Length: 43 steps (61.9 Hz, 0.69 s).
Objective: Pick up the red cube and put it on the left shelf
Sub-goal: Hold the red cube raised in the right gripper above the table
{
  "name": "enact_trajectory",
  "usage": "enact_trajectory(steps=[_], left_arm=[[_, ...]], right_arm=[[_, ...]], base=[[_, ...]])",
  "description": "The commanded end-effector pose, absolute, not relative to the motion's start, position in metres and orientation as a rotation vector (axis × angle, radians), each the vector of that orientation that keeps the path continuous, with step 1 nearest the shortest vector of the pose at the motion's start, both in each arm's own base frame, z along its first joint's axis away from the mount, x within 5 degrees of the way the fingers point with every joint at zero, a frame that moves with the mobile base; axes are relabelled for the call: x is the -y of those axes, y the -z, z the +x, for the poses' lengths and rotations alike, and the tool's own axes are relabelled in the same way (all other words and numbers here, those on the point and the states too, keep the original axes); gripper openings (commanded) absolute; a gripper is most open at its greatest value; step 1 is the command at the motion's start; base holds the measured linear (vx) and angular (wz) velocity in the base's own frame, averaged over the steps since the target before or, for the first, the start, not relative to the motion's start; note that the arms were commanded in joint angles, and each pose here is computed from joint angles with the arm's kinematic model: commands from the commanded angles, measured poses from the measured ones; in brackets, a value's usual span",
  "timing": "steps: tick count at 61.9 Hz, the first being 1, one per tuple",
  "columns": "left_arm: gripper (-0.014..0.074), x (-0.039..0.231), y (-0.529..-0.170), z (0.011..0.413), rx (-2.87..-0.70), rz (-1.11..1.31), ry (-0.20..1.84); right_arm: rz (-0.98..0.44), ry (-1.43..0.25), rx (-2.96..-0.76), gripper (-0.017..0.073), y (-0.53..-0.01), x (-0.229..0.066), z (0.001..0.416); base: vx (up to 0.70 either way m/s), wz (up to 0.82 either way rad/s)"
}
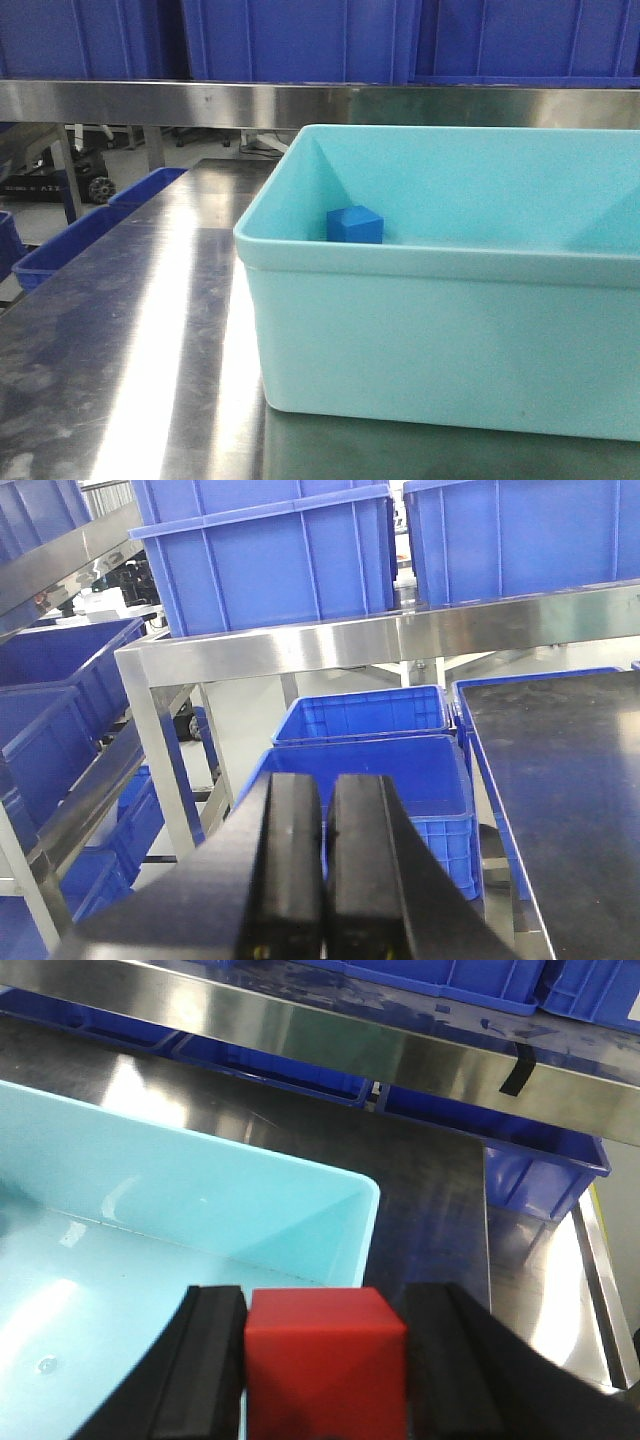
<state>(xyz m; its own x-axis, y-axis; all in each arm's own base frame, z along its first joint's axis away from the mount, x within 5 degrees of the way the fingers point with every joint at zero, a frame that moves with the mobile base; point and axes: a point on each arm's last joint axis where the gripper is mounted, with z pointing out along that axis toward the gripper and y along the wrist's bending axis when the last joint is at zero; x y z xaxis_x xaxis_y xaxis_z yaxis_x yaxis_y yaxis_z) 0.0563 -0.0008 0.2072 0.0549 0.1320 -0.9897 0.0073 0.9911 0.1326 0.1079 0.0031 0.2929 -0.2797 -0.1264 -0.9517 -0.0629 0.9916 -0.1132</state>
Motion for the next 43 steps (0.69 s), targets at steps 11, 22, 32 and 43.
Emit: enact_trajectory(steps=[11, 22, 32, 43], left_arm=[[0.0106, 0.0010, -0.2080, 0.0566, -1.445, 0.106, -0.091], [0.0106, 0.0010, -0.2080, 0.0566, -1.445, 0.106, -0.091], [0.0106, 0.0010, -0.2080, 0.0566, -1.445, 0.106, -0.091], [0.0106, 0.0010, -0.2080, 0.0566, -1.445, 0.106, -0.091]], right_arm=[[-0.123, 0.071, -1.734, 0.0058, -0.3107, -0.0023, 0.1096], [-0.123, 0.071, -1.734, 0.0058, -0.3107, -0.0023, 0.1096], [-0.123, 0.071, -1.734, 0.0058, -0.3107, -0.0023, 0.1096], [-0.123, 0.071, -1.734, 0.0058, -0.3107, -0.0023, 0.1096]], base=[[0.00, 0.00], [-0.03, 0.02], [-0.03, -0.12], [-0.03, -0.05]])
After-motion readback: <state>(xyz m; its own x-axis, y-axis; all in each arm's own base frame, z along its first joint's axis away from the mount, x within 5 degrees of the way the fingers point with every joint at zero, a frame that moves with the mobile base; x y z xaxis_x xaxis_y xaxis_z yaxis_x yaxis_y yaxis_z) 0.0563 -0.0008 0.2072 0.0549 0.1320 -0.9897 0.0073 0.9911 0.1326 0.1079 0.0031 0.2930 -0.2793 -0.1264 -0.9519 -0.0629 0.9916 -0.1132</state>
